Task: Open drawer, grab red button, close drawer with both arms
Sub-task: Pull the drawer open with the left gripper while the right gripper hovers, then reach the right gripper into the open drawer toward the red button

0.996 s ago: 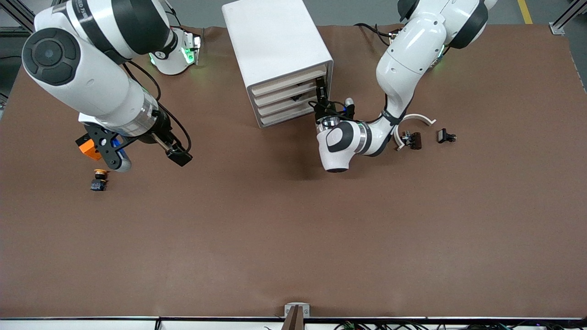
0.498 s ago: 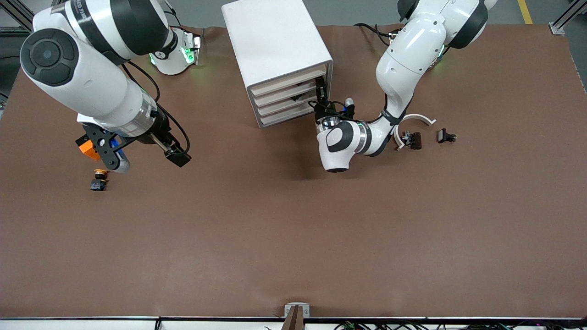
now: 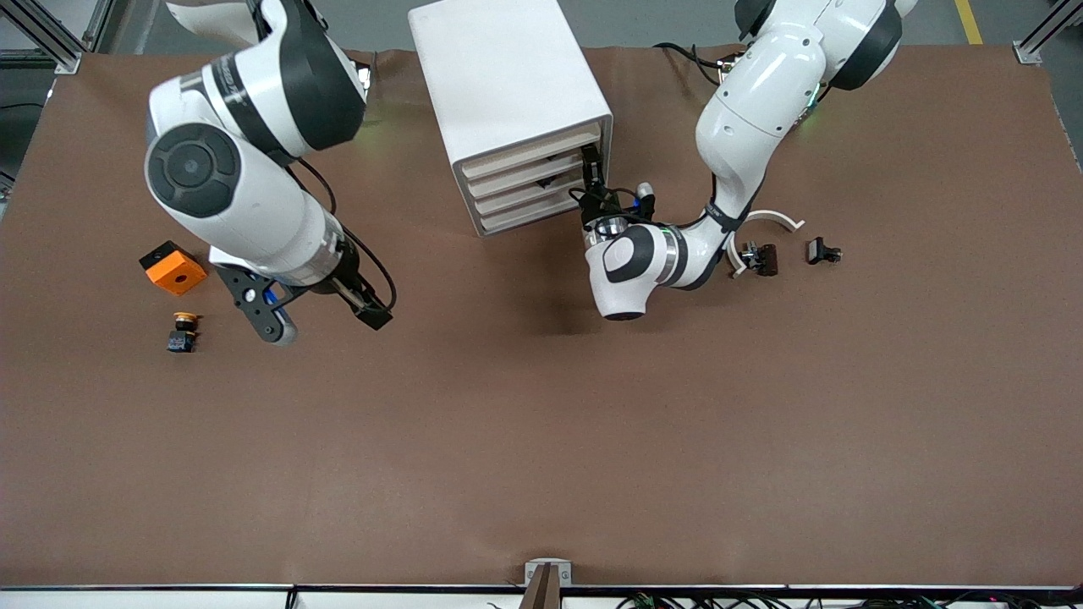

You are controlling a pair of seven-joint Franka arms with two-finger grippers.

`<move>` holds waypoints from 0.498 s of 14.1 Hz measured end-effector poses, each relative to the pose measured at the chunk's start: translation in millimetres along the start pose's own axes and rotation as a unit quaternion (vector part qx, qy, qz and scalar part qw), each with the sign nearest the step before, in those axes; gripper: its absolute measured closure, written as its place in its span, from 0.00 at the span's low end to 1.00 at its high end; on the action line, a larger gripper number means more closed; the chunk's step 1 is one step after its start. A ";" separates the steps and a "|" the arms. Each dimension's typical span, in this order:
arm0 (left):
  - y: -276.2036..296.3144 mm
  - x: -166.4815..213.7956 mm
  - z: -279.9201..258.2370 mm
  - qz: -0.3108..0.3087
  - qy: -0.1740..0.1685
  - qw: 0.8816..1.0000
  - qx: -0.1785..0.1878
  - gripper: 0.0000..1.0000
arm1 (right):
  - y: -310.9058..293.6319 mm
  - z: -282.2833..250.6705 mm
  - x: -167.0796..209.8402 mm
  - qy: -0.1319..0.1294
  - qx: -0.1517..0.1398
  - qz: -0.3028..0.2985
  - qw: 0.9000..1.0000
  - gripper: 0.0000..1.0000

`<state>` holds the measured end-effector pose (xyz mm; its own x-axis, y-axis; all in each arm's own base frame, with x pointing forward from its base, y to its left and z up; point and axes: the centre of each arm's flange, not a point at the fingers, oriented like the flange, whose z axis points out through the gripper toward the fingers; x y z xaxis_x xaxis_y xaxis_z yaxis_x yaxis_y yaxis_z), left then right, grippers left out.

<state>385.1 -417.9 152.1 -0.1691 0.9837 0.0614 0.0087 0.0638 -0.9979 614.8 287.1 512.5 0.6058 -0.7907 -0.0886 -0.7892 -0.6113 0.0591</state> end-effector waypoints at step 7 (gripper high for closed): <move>-16.3 54.5 -108.2 0.010 -0.104 0.994 -0.035 0.92 | -29.5 34.4 -18.0 -0.021 0.026 0.021 0.999 0.00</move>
<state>482.4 -347.1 173.8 -0.3689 0.9290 0.0289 0.0820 0.0635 -0.9946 623.7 320.5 478.1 0.5684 -0.8127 -0.1281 -0.8186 -0.5743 0.0112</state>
